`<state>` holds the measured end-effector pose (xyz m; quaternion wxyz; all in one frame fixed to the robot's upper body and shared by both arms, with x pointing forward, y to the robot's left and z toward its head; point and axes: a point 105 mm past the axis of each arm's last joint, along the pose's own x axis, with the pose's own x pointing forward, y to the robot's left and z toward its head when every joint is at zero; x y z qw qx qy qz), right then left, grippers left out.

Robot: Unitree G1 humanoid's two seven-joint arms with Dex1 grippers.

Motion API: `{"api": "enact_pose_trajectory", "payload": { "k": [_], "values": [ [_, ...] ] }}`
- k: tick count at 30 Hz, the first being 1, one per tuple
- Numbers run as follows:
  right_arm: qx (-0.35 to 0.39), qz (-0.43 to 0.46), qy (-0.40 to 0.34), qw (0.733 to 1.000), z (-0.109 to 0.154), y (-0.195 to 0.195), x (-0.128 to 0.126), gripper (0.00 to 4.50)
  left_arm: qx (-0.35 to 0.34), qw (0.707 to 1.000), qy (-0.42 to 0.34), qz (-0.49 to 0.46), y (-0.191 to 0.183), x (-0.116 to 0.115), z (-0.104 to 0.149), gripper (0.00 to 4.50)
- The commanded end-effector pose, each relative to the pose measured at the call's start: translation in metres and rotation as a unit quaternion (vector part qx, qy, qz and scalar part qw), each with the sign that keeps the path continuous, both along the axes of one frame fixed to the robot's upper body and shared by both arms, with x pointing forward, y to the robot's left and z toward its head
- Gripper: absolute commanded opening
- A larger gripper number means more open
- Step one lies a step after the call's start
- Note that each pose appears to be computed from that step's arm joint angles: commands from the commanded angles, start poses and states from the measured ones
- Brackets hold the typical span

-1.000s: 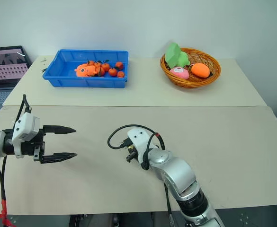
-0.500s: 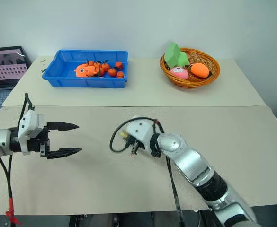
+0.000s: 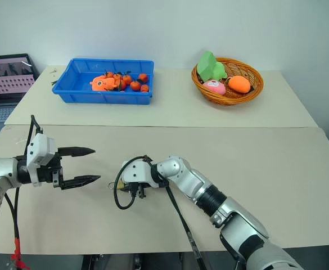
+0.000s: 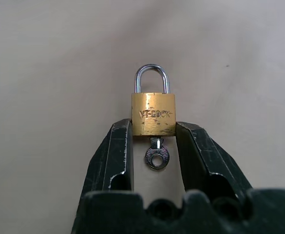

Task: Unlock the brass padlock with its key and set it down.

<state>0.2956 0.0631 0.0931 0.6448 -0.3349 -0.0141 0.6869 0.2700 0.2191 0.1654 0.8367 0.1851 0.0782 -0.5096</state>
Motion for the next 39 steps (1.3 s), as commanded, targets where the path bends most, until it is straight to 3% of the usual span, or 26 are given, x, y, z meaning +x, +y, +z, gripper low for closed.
{"api": "enact_pose_trajectory", "payload": {
  "k": [1, 3, 5, 6, 12, 21, 30, 39],
  "values": [
    [0.000, 0.008, -0.015, 1.000, 0.000, 0.003, 0.004, 0.90, 0.005, 0.999, -0.038, -0.003, -0.001, -0.002, 0.015, 4.50],
    [-0.003, 0.000, -0.013, 1.000, -0.004, 0.002, 0.006, 0.90, 0.006, 0.999, -0.039, -0.002, -0.001, -0.002, 0.015, 4.50],
    [-0.003, -0.009, -0.013, 1.000, -0.008, 0.001, 0.009, 1.92, 0.006, 0.999, -0.040, -0.001, 0.000, -0.002, 0.015, 4.50],
    [-0.004, -0.012, -0.010, 1.000, -0.011, 0.000, 0.009, 2.05, 0.006, 0.999, -0.040, -0.002, -0.001, -0.002, 0.015, 4.50],
    [0.020, -0.030, 0.004, 0.999, -0.007, -0.001, 0.012, 4.14, 0.007, 0.999, -0.041, -0.010, -0.005, -0.001, 0.013, 4.50],
    [0.099, -0.037, 0.072, 0.992, 0.042, -0.045, -0.008, 4.14, 0.029, 0.999, -0.013, -0.041, -0.010, 0.004, -0.014, 4.50],
    [0.157, -0.182, 0.094, 0.966, 0.059, -0.097, 0.002, 4.14, 0.047, 0.995, 0.010, -0.092, -0.027, 0.025, -0.045, 4.50],
    [0.190, -0.263, 0.071, 0.943, 0.077, -0.121, 0.009, 4.14, 0.081, 0.988, 0.036, -0.129, -0.026, 0.025, -0.075, 4.50]
  ]
}}
